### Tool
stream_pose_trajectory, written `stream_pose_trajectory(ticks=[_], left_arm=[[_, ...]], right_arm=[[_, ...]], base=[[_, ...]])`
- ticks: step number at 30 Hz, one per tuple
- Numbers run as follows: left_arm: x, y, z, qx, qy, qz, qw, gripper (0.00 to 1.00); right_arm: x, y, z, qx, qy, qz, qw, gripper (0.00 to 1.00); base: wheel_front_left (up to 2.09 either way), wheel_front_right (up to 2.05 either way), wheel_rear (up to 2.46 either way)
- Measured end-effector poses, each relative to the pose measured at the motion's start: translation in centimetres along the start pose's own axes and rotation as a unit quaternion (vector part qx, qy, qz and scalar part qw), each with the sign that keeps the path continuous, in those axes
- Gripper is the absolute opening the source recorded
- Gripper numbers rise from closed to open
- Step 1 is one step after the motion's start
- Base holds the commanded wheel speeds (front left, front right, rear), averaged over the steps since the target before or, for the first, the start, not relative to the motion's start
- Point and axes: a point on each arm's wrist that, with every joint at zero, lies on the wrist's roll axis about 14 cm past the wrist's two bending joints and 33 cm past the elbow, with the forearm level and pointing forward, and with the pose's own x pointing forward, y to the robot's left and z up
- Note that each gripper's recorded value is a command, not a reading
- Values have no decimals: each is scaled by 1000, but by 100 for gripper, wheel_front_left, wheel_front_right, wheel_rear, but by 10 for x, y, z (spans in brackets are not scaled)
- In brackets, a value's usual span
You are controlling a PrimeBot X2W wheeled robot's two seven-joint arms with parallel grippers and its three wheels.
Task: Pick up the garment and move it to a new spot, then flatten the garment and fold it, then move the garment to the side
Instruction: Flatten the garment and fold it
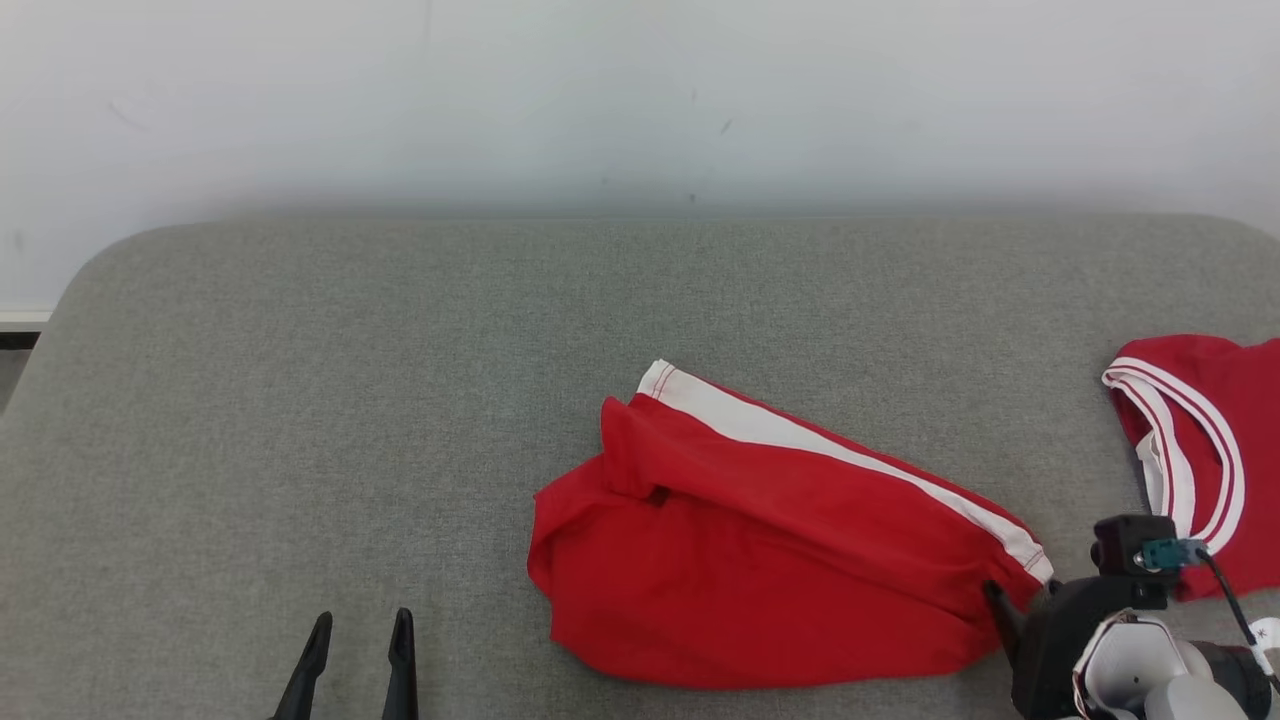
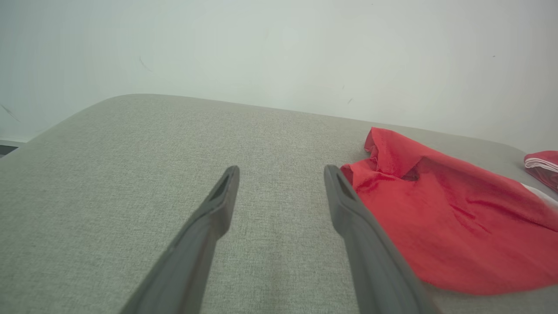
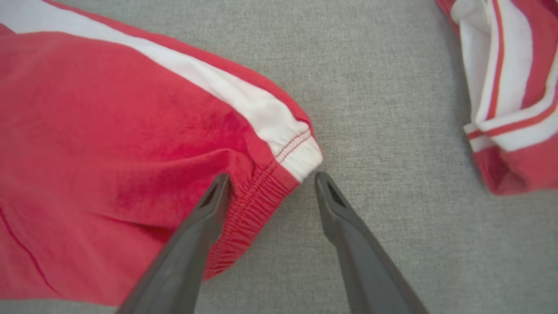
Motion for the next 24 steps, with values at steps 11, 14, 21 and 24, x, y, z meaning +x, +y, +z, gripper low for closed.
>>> stream_pose_trajectory(ticks=[11,14,21,24], left_arm=[[-6,5,6,3,-9,7,1000,100],[-9,5,6,3,-9,8,1000,100],[-7,0,11,6,-17,0,1000,100],[-7,-1,12,8,-19,-3,1000,100]], right_arm=[[-40,-4,-9,41,-46,-17,998,100],[-56,-8,16,30,-122,-30,992,100],[-94,-1,44,-16,-280,-42,959,100],[-103,8,37,-36,-306,-35,951,100]], base=[[0,0,0],[0,0,0],[0,0,0],[0,0,0]])
